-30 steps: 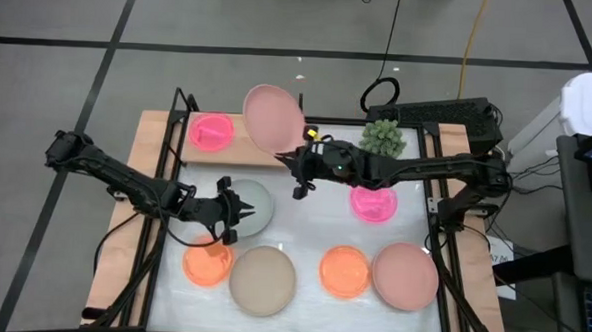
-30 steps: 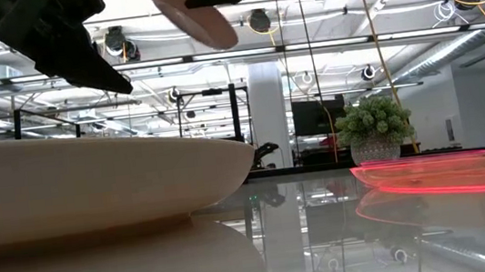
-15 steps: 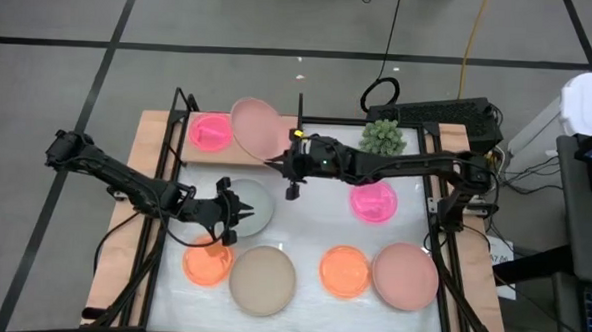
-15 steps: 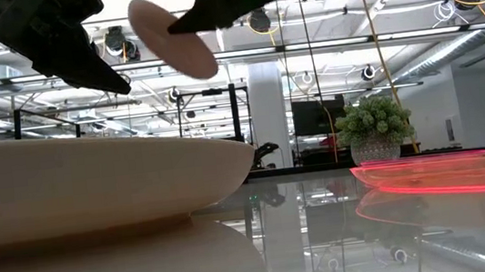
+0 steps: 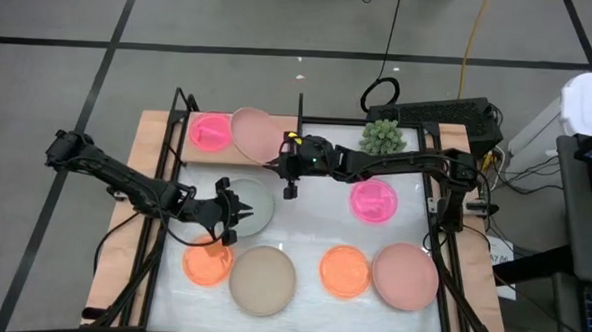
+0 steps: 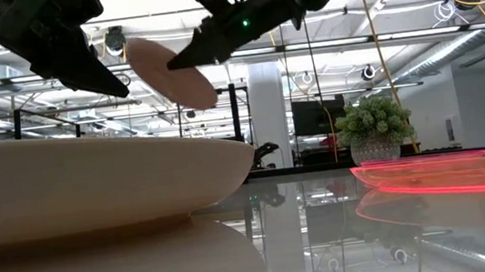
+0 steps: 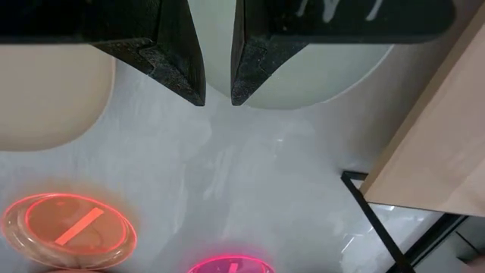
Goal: Place and stack plates onto a shelf
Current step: Put the top brown plate on the shelf
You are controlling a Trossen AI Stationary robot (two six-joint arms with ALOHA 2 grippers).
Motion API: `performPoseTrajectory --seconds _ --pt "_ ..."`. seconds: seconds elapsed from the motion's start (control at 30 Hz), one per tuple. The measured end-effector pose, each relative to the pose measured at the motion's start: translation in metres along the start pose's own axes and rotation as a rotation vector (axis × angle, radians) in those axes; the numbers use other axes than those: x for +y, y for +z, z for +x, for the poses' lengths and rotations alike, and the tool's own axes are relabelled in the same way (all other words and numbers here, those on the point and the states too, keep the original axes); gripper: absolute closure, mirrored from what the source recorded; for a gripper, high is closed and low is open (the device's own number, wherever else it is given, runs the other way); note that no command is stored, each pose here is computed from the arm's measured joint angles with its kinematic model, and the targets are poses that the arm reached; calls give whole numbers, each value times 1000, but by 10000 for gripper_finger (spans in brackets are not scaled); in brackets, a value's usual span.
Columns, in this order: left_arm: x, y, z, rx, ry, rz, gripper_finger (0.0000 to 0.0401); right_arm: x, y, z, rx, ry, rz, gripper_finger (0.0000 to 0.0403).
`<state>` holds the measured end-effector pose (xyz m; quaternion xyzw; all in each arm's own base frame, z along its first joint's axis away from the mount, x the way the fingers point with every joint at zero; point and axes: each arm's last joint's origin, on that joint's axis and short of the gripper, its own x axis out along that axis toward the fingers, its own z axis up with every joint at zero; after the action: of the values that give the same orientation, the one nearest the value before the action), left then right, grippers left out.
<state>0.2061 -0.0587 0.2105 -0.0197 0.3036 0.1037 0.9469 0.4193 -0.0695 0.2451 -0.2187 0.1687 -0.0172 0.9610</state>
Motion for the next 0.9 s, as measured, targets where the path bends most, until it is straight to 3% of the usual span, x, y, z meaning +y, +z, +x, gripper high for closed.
performPoseTrajectory --seconds 0.23,0.9 --pt "0 0 0 -2 -5 -4 329 3 -26 16 72 24 11 403" --pt "-1 0 0 2 -7 4 329 3 -59 28 199 49 29 399"
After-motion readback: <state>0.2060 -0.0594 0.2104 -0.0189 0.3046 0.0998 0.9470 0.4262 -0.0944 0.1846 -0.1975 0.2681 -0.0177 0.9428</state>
